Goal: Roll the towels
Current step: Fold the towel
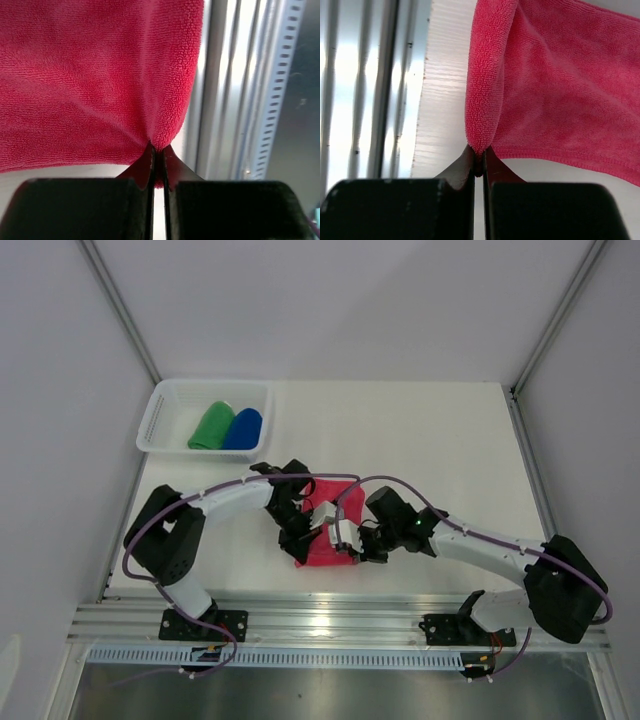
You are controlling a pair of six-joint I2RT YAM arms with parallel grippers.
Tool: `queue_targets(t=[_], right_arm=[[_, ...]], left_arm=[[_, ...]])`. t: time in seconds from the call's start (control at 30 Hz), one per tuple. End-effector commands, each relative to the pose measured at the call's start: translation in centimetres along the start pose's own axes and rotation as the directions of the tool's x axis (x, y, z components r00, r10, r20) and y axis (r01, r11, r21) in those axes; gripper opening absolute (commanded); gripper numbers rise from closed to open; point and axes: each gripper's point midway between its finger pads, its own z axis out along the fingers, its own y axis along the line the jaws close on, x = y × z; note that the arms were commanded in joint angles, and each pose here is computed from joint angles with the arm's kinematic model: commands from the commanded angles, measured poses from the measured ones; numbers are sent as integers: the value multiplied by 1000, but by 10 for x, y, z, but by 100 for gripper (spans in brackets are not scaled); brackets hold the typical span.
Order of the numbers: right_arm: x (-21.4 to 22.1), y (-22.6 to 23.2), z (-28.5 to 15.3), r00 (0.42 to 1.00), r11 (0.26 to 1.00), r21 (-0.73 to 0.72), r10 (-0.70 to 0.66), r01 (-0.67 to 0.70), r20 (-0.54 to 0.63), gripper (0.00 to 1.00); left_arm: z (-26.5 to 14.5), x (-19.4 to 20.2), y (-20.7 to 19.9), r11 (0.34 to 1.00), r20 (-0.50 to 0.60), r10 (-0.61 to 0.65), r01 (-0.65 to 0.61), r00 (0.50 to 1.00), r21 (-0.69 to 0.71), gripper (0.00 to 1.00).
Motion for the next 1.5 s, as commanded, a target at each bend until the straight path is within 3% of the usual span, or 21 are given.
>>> queue_targets(t=[0.0, 0.1, 0.2, 0.3, 0.43, 0.73, 0.8, 0.9, 0.93, 1.0, 1.1, 1.27, 1.37, 1.4, 1.47], right_arm=[[-14, 17, -13, 994, 992, -94, 94, -89, 53, 0], [-12, 4, -15, 982, 984, -72, 169, -164, 87, 0], [-11, -13, -17, 963, 971, -69, 238, -231, 125, 0], [-9, -28, -17, 945, 957, -67, 290, -283, 148, 0], [-8, -44, -15, 927, 942, -59, 336, -331, 165, 0], [-7, -64, -14, 911, 925, -49, 379, -376, 160, 0], [-5, -67, -12, 908, 920, -48, 391, -389, 151, 0], [0, -70, -10, 903, 913, -41, 408, -407, 130, 0], [2, -71, -10, 901, 909, -38, 416, -415, 125, 0], [7, -72, -7, 892, 898, -38, 439, -437, 112, 1], [12, -79, -4, 882, 886, 0, 461, -463, 94, 15], [13, -78, -7, 879, 882, 10, 469, -471, 85, 15], [17, -73, -10, 861, 862, 11, 506, -507, 50, 33], [18, -74, -13, 857, 857, 27, 512, -514, 47, 43], [23, -79, -22, 857, 850, 110, 514, -515, 43, 47]], left_arm=[[-15, -9, -27, 997, 44, 2, -5, 999, 78, 4], [-15, -11, -25, 996, 51, -16, 11, 999, 88, 9], [-22, -24, -12, 994, 99, -78, 70, 992, 87, 19], [-35, -36, 10, 991, 153, -126, 118, 980, 62, 35], [-38, -40, 17, 986, 185, -153, 138, 971, 91, 46], [-31, -46, 13, 974, 206, -172, 135, 963, 184, 55], [-34, -50, 9, 970, 213, -174, 130, 961, 205, 54], [-34, -47, 16, 977, 199, -170, 138, 965, 165, 32], [-32, -44, 23, 978, 186, -182, 158, 966, 136, 17], [-30, -37, 42, 975, 163, -220, 212, 962, 68, 6], [-24, -32, 59, 959, 125, -284, 281, 951, 41, 1], [-19, -39, 63, 948, 120, -315, 305, 942, 89, 1], [-19, -41, 68, 954, 109, -299, 293, 948, 70, 1], [-17, -41, 68, 953, 103, -300, 294, 948, 68, 1], [-13, -40, 73, 952, 83, -306, 301, 949, 60, 1]])
